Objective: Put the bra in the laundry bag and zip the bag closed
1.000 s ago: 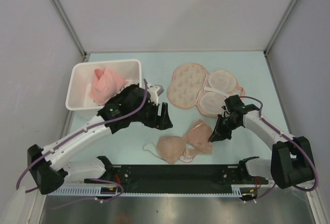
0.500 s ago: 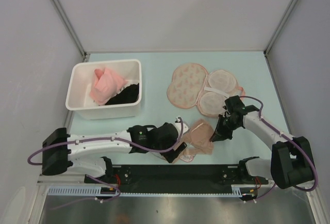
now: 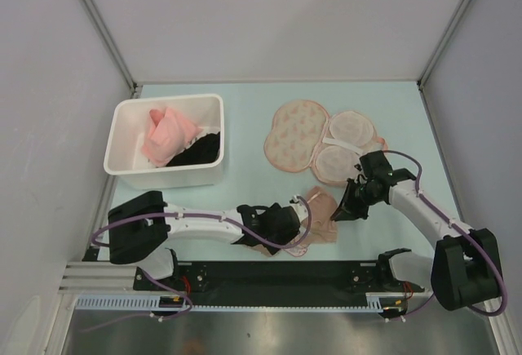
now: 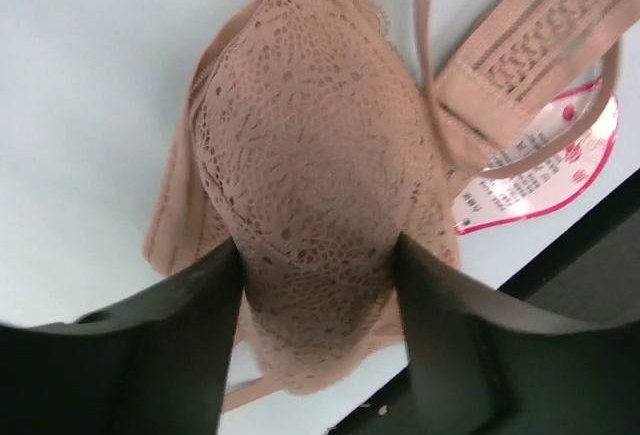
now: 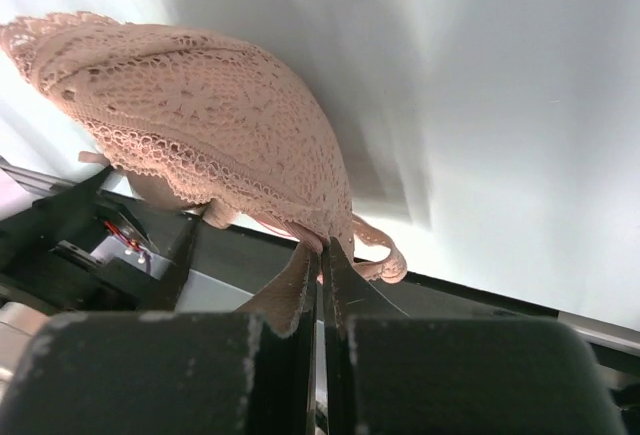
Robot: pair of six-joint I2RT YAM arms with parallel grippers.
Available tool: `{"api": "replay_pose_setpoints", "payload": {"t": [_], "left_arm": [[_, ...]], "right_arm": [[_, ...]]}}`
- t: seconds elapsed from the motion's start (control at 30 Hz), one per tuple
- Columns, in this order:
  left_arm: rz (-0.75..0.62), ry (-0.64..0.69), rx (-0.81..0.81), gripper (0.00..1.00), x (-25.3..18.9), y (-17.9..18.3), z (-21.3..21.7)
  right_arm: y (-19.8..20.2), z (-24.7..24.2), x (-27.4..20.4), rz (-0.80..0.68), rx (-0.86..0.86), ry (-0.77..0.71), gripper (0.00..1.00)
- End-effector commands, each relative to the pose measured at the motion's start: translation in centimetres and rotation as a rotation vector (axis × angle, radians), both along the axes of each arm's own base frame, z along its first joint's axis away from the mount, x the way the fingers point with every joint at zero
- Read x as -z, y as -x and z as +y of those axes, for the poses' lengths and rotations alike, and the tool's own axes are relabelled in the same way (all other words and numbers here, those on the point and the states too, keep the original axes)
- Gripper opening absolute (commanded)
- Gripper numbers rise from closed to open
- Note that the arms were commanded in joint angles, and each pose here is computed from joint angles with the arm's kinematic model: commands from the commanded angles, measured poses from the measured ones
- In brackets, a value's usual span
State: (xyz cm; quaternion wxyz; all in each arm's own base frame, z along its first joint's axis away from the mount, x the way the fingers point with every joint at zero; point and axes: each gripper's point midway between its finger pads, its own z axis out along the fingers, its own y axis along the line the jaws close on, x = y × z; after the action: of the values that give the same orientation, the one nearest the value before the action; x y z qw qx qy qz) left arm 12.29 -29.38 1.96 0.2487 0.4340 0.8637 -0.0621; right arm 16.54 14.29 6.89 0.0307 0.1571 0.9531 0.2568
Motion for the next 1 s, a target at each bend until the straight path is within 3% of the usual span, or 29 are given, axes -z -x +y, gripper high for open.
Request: {"api": "replay_pose_setpoints", "payload": {"t": [0.0, 0.07, 0.17, 0.3, 0.33, 0.43, 0.57, 0.6, 0.7, 0.73, 0.87, 0.97], "left_arm": [[0.019, 0.044, 0.068, 0.46, -0.3, 0.3, -1.6], [0.059, 0.096, 0.077, 0.20, -1.4, 0.4, -2.3], [0.172, 0.158, 0.071, 0.00, -3.3, 0.8, -2.6], [0.390, 0.346, 0.082, 0.00, -8.4, 1.2, -3.1], [0.503, 0.429, 0.138, 0.00, -10.5, 2.7, -3.7], [0.605, 0.582, 0.124, 0.00, -14.9, 2.1, -3.2], [0.876, 0.763, 0.208, 0.00, -20.4, 4.0, -3.0], [0.906, 0.791, 0.223, 0.00, -21.1, 4.1, -2.9], [0.954, 0.863, 0.254, 0.00, -22.2, 4.6, -3.1], [1.026, 0.877, 0.212, 0.00, -22.4, 5.1, -2.8], [0.948, 1.038, 0.327, 0.03, -26.0, 4.4, -2.5], [0.995, 1.044, 0.334, 0.05, -25.9, 4.4, -2.3]], "right_arm": [[-1.1, 0.0, -1.8, -0.068, 0.005, -0.019, 0.00], [-1.3, -0.1, -2.1, -0.094, -0.005, -0.014, 0.00], [-2.2, -0.3, -3.3, -0.189, -0.040, -0.002, 0.00], [-4.1, -0.6, -6.0, -0.395, -0.089, 0.017, 0.00], [-4.6, -0.7, -6.8, -0.456, -0.114, 0.022, 0.00], [-6.0, -0.3, -10.6, -0.693, -0.130, 0.003, 0.00], [-6.6, -0.8, -15.7, -1.018, -0.137, 0.092, 0.00], [-6.3, -1.1, -17.8, -1.131, -0.125, 0.097, 0.00], [-6.7, -3.2, -19.0, -1.265, -0.065, 0.230, 0.00], [-6.6, -4.0, -19.4, -1.297, -0.038, 0.260, 0.00], [-6.7, -5.3, -19.9, -1.355, -0.031, 0.341, 0.00], [-6.3, -5.4, -19.9, -1.369, -0.032, 0.332, 0.00]]}}
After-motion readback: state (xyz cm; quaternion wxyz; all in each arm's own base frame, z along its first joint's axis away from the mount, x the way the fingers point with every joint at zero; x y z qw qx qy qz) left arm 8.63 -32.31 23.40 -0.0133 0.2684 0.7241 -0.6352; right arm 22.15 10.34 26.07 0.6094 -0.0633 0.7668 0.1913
